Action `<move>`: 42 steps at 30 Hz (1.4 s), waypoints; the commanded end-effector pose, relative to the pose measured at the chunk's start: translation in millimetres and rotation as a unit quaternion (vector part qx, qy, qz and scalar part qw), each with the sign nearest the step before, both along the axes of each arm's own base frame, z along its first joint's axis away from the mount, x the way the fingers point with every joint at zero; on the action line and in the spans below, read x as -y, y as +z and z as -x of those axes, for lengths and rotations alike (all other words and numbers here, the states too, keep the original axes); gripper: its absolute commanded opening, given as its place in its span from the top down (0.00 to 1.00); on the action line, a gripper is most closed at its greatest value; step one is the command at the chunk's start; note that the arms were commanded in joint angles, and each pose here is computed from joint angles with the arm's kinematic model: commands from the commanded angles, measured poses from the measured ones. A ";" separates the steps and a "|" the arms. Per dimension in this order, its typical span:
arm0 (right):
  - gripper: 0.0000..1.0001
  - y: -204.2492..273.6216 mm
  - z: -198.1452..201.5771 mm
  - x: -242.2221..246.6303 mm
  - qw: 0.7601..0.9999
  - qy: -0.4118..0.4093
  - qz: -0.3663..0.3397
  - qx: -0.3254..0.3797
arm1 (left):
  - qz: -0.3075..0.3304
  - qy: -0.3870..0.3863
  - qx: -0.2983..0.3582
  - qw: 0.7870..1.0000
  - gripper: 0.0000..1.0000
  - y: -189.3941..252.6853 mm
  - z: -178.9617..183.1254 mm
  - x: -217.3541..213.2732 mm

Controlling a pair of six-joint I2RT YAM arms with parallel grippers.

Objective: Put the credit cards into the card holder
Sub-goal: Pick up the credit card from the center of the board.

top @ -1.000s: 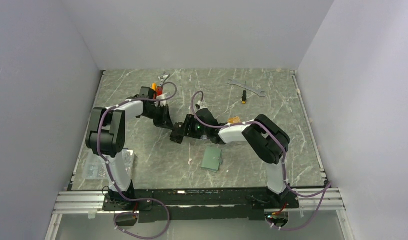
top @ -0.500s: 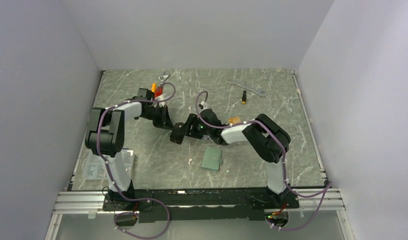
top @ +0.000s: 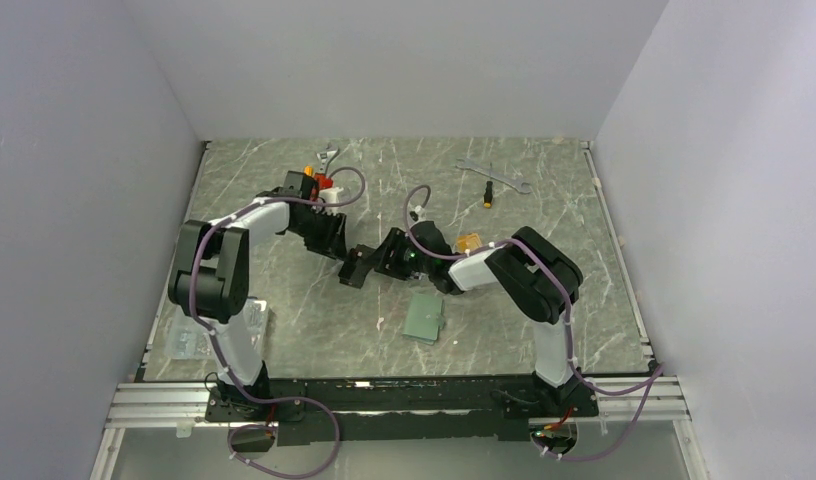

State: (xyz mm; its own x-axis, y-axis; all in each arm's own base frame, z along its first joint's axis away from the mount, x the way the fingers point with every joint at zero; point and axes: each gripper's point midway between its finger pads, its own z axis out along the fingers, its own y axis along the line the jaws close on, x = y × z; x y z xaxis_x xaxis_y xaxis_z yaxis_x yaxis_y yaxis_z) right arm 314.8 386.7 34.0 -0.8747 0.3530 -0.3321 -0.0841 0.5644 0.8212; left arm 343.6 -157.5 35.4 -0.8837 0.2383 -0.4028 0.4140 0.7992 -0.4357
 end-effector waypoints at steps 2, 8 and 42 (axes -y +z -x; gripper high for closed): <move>0.52 -30.8 10.0 22.2 0.998 -0.025 0.027 -0.047 | -0.035 -0.066 0.080 0.994 0.55 37.1 -11.1 -10.3; 0.55 -30.1 11.7 19.5 0.998 -0.024 0.003 -0.057 | -0.134 -0.112 0.126 0.977 0.59 12.3 -12.6 -9.5; 0.57 -3.9 7.9 19.8 0.999 -0.023 -0.005 -0.030 | -0.162 -0.164 0.115 0.966 0.64 -15.2 10.3 27.7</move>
